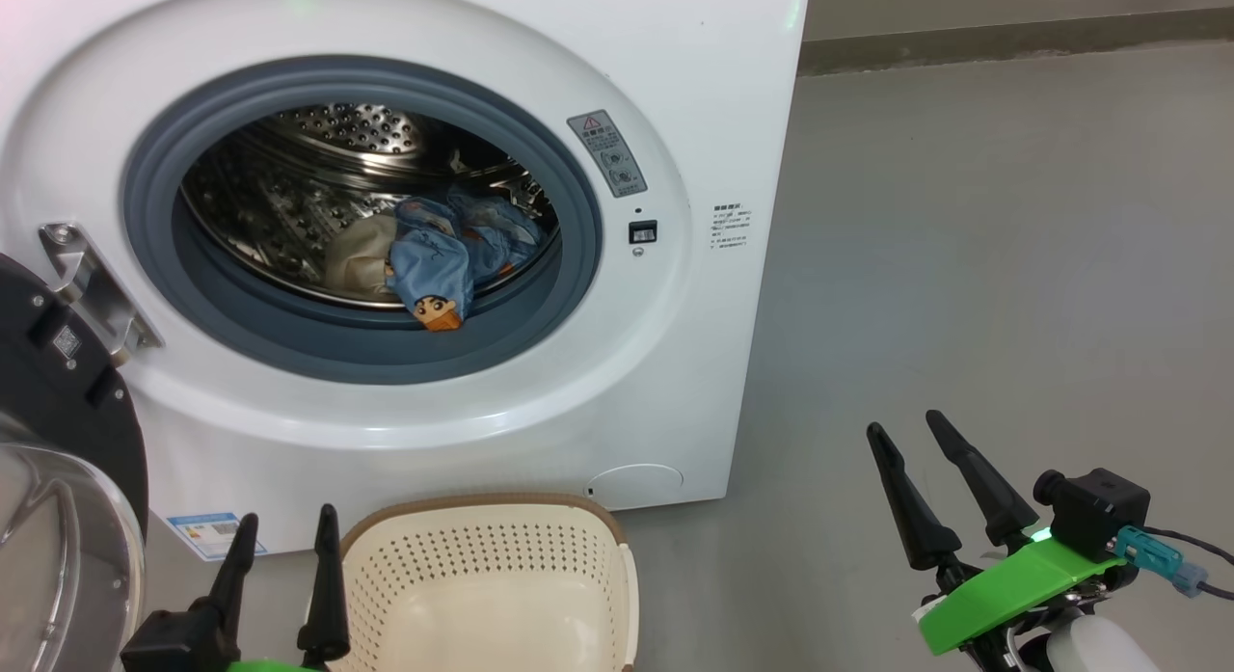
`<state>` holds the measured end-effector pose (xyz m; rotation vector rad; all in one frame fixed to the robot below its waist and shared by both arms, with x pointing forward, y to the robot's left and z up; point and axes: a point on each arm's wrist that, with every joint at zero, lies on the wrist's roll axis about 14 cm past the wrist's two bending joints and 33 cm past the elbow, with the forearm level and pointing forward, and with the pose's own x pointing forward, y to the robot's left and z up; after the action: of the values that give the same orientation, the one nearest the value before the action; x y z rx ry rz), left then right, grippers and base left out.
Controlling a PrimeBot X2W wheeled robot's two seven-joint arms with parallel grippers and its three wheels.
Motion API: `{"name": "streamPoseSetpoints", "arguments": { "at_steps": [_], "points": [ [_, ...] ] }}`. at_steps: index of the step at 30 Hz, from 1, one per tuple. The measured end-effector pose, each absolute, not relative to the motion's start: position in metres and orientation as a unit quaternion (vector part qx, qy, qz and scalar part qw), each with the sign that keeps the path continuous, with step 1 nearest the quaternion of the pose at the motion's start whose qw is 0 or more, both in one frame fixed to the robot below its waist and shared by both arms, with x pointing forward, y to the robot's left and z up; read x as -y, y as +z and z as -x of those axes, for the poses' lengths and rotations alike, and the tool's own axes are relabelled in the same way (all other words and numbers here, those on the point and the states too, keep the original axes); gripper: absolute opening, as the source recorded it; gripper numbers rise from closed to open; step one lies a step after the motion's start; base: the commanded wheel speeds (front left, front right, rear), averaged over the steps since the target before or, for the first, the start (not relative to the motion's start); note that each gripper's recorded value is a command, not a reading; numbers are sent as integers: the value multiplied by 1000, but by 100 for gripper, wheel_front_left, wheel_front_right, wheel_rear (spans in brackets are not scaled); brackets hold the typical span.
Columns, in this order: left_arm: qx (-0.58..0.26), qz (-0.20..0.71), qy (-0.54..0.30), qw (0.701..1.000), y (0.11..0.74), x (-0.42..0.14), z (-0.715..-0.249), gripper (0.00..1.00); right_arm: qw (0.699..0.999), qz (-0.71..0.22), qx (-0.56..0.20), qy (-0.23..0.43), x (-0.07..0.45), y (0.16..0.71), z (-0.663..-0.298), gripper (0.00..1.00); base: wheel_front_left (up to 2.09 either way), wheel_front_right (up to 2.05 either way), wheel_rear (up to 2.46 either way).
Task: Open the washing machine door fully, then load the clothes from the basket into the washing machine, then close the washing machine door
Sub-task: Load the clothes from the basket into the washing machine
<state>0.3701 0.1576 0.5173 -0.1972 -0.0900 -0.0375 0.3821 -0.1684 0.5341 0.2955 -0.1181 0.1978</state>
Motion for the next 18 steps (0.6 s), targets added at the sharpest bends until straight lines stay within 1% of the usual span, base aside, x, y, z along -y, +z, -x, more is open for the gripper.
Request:
{"name": "streamPoseSetpoints", "arguments": {
  "at_steps": [18],
  "points": [
    [48,102,-23,993,519,-160,-371,100,983,-143,58,98,170,534,-381,100,0,0,0]
  ]
}}
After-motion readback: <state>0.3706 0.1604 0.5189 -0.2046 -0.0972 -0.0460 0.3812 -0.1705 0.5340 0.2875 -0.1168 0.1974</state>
